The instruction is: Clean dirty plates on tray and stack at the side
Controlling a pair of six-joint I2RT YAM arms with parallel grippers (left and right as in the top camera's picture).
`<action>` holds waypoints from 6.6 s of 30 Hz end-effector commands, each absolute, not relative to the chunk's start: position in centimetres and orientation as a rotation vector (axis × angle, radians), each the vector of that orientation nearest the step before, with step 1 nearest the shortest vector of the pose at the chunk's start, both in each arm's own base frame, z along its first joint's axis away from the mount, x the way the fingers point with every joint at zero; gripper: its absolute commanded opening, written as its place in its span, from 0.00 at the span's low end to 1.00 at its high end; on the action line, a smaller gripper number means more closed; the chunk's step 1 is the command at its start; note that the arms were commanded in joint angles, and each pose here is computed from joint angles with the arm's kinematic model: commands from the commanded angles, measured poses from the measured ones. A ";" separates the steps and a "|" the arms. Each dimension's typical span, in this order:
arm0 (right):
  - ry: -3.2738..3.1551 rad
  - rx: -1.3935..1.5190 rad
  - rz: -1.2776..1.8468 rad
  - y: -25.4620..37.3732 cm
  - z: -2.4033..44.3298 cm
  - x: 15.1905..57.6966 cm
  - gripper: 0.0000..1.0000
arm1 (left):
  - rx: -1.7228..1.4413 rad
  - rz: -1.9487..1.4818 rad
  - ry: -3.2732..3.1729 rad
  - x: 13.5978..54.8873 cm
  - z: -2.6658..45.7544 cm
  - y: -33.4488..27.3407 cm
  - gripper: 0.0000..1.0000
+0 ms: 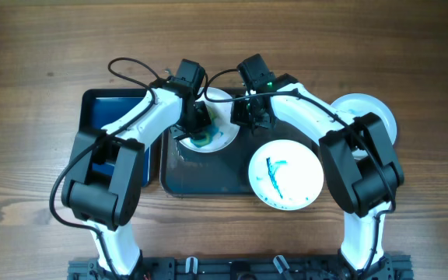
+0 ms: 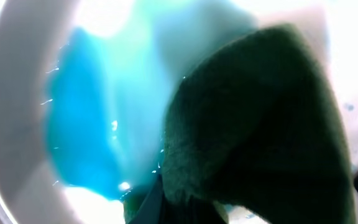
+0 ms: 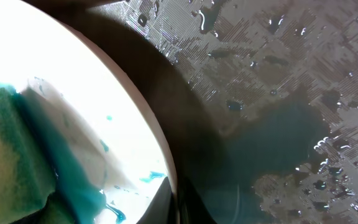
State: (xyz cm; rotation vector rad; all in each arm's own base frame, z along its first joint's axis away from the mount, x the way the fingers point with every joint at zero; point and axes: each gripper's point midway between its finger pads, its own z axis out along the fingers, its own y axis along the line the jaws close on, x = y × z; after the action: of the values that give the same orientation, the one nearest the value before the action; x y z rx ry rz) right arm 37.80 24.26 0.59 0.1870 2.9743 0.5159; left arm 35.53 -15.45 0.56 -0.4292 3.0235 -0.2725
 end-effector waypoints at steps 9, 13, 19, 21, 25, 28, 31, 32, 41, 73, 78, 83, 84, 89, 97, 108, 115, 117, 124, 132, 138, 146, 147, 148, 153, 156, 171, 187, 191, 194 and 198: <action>2.968 0.144 0.514 23.8 0.6 38.2 0.04 | -0.400 -0.521 2.948 39.5 4.7 -14.3 0.04; 2.956 -0.125 0.653 25.5 1.8 37.3 0.04 | -0.545 -0.404 2.863 41.7 9.9 -9.5 0.04; 2.821 -0.217 0.293 21.2 7.6 38.1 0.04 | -0.548 -0.441 2.761 42.4 14.9 -8.6 0.04; 2.706 -0.225 0.026 18.7 11.0 38.6 0.04 | -0.540 -0.483 2.768 42.3 15.0 -9.1 0.04; 2.424 -0.204 -0.458 15.2 18.0 38.0 0.05 | -0.535 -0.514 2.770 42.2 15.1 -9.5 0.04; 2.195 -0.209 -0.720 14.8 22.6 36.7 0.04 | -0.535 -0.514 2.772 42.2 15.0 -9.5 0.04; 1.961 -0.216 -0.902 15.9 26.7 35.1 0.05 | -0.535 -0.513 2.772 42.2 15.0 -9.5 0.04; 1.895 -0.214 -0.942 16.4 27.8 34.5 0.04 | -0.535 -0.513 2.771 42.2 15.0 -9.5 0.04; 1.702 -0.265 -1.043 18.9 31.0 31.9 0.04 | -0.535 -0.512 2.772 42.2 15.0 -9.5 0.04; 2.600 1.294 0.014 -15.6 9.1 29.4 0.04 | -0.486 -0.441 2.757 42.5 15.0 -10.0 0.04; 2.614 1.240 0.105 -13.7 6.2 29.8 0.04 | -0.459 -0.377 2.748 42.6 14.9 -10.3 0.04; 2.655 1.192 0.116 -12.4 5.4 29.7 0.40 | -0.455 -0.375 2.741 42.8 15.0 -10.4 0.04; 2.673 1.152 0.141 -11.9 5.5 29.8 0.46 | -0.454 -0.377 2.737 42.9 15.0 -10.4 0.04; 2.722 0.900 0.380 -7.8 9.4 31.4 0.47 | -0.453 -0.378 2.733 42.9 15.0 -10.4 0.04; 3.165 0.384 0.403 4.4 7.2 24.0 0.34 | -0.457 -0.379 2.734 42.9 15.0 -10.4 0.04; 3.222 0.513 0.313 3.8 1.6 20.3 0.23 | -0.458 -0.379 2.733 42.9 15.0 -10.4 0.04; 3.204 0.474 0.431 5.1 2.0 20.8 0.04 | -0.459 -0.377 2.737 42.9 14.9 -10.4 0.04; 3.137 0.354 0.547 7.5 4.2 22.8 0.04 | -0.459 -0.377 2.738 42.9 14.9 -10.4 0.04; 2.850 0.551 0.551 15.9 7.8 29.5 0.04 | -0.462 -0.375 2.744 42.9 14.6 -10.4 0.04; 2.800 0.451 0.551 20.8 5.9 30.6 0.22 | -0.466 -0.368 2.760 42.5 14.1 -10.3 0.04; 2.847 0.176 0.671 21.7 6.0 31.4 0.34 | -0.465 -0.368 2.761 42.5 14.1 -10.3 0.04; 3.064 -0.263 0.394 21.2 2.0 37.2 0.34 | -0.465 -0.368 2.760 42.5 14.1 -10.3 0.04; 3.082 -0.264 0.388 21.1 1.3 37.1 0.33 | -0.466 -0.368 2.761 42.5 14.1 -10.3 0.04; 3.088 -0.264 0.385 21.1 1.2 37.0 0.31 | -0.466 -0.367 2.762 42.5 14.1 -10.3 0.04; 3.140 -0.255 0.442 21.4 1.2 35.7 0.18 | -0.467 -0.366 2.766 42.4 14.0 -10.3 0.04; 3.192 -0.126 0.476 21.6 0.8 34.7 0.19 | -0.468 -0.365 2.768 42.4 14.0 -10.3 0.04; 3.187 0.113 0.621 23.0 -0.6 34.3 0.04 | -0.514 -0.298 2.948 38.0 12.7 -9.6 0.04; 3.143 -0.025 0.744 24.3 -0.1 34.6 0.04 | 0.017 -0.199 2.988 34.3 5.3 -16.2 0.04; 3.135 -0.028 0.747 24.4 -0.1 34.7 0.04 | 0.178 -0.181 2.919 35.4 3.6 -15.6 0.04; 3.135 -0.028 0.747 24.4 -0.1 34.7 0.04 | 0.163 -0.016 2.944 34.8 0.9 -13.5 0.04; 3.130 -0.036 0.755 24.5 0.0 34.8 0.04 | -0.157 0.166 2.960 34.6 -1.7 -11.1 0.04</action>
State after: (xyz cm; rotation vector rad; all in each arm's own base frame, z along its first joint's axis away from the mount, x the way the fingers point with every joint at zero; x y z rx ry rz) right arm 35.27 23.97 0.38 0.0095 3.1219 0.7049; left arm 34.88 -13.79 0.69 0.0414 2.9511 -0.0335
